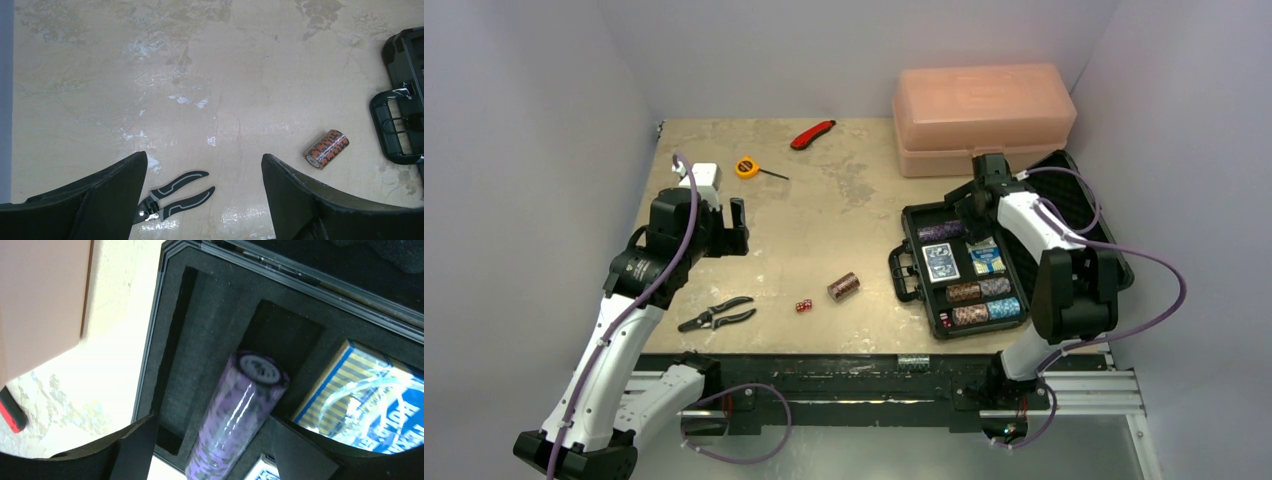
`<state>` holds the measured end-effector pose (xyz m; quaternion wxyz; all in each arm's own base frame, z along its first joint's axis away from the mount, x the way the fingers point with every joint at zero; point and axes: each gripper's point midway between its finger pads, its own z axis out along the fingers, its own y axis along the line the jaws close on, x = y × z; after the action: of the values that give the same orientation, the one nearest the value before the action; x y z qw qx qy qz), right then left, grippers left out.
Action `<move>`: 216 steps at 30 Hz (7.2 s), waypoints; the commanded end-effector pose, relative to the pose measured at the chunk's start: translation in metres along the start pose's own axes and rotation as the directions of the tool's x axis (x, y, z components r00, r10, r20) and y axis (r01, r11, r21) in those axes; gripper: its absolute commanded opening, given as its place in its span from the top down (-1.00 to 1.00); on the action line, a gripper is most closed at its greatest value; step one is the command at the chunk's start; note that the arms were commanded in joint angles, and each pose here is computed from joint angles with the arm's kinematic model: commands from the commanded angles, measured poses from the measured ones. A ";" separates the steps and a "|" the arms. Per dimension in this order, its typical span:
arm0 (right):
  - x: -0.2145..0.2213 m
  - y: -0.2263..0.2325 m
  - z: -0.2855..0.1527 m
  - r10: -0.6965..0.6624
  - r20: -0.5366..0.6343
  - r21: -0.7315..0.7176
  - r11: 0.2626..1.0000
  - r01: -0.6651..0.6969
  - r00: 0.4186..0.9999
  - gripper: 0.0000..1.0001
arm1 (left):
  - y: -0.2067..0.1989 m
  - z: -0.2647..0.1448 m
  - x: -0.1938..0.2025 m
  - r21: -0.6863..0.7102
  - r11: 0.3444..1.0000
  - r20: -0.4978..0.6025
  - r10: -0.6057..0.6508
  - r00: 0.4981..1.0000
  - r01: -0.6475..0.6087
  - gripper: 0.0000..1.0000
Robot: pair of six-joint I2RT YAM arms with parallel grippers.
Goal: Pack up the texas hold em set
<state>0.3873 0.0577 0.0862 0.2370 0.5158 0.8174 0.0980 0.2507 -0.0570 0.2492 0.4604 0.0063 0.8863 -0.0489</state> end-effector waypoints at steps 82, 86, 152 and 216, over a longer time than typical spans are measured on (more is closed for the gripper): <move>0.066 -0.011 0.001 -0.768 -0.105 0.081 0.627 0.775 0.632 0.62 | 0.000 0.002 -0.005 -0.006 1.000 0.018 0.000 1.000 0.000 -0.68; 0.047 -0.020 0.004 -0.722 -0.096 0.123 0.674 0.728 0.685 0.57 | 0.000 0.002 -0.005 -0.004 1.000 0.018 0.000 1.000 0.000 -0.68; 0.153 -0.134 -0.109 -0.773 -0.233 0.009 0.604 0.797 0.589 -0.98 | -0.001 -0.003 -0.008 0.003 1.000 0.038 -0.005 0.999 0.004 -0.68; 0.250 -0.216 -0.107 -0.806 -0.363 -0.048 0.518 0.854 0.468 1.00 | 0.001 -0.005 -0.009 -0.003 1.000 0.045 -0.005 0.999 0.005 -0.68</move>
<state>0.0725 0.1813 0.0144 0.0662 0.0527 0.9963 -0.0157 0.2498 -0.0552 0.2513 0.4647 0.0041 0.8842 -0.0465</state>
